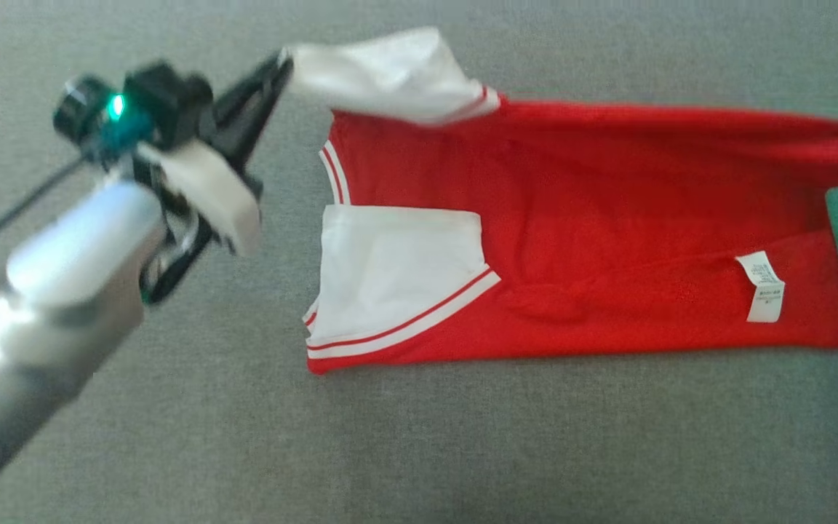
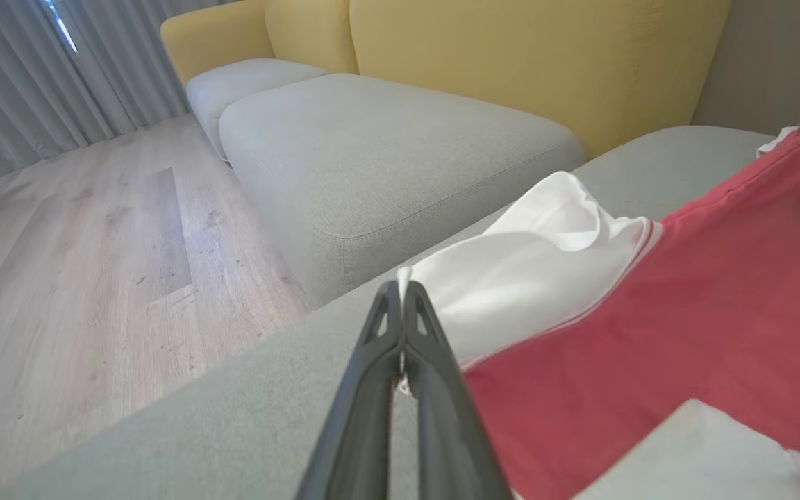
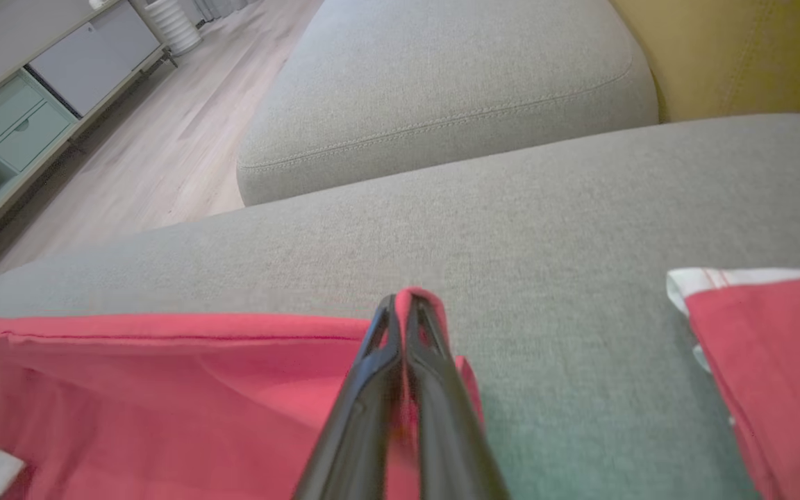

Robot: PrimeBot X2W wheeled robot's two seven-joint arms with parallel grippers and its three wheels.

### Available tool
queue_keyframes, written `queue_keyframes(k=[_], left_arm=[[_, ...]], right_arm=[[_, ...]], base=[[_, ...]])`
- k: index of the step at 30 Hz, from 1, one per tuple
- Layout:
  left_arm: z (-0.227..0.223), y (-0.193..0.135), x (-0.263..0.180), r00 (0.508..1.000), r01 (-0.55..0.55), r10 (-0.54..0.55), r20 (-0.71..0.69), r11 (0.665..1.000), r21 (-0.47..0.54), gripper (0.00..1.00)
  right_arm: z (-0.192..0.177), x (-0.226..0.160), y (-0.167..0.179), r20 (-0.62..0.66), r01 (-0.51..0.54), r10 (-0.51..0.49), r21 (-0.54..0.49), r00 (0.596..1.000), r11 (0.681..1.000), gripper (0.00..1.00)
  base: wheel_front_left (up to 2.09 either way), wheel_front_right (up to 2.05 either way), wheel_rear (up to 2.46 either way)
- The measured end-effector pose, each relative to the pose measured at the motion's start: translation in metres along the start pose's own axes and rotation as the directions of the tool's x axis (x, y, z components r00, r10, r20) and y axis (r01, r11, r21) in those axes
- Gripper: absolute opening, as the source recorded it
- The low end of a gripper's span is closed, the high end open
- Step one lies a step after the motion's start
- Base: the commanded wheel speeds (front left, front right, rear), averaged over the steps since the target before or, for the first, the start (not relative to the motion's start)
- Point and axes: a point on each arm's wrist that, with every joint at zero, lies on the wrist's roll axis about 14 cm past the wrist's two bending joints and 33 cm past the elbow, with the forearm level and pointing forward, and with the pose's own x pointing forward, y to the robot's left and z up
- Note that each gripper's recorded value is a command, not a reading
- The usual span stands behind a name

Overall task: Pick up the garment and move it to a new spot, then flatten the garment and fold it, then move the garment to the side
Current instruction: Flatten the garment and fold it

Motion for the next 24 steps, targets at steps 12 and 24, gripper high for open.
queue_keyframes(k=[12, 24], left_arm=[[-0.047, -0.054, -0.066, 0.998, 0.000, -0.009, -0.063, 0.991, -0.134, 0.00], [-0.080, -0.088, -0.090, 0.993, -0.030, -0.001, -0.119, 0.966, -0.257, 1.00]], right_arm=[[-0.040, -0.027, 0.004, -0.044, -0.015, 0.015, 0.010, 0.999, 1.000, 0.00], [-0.081, -0.042, -0.011, -0.096, 0.042, -0.037, 0.044, 0.995, 0.998, 1.00]], base=[[0.00, 0.00, 0.00], [0.00, 0.00, 0.00]])
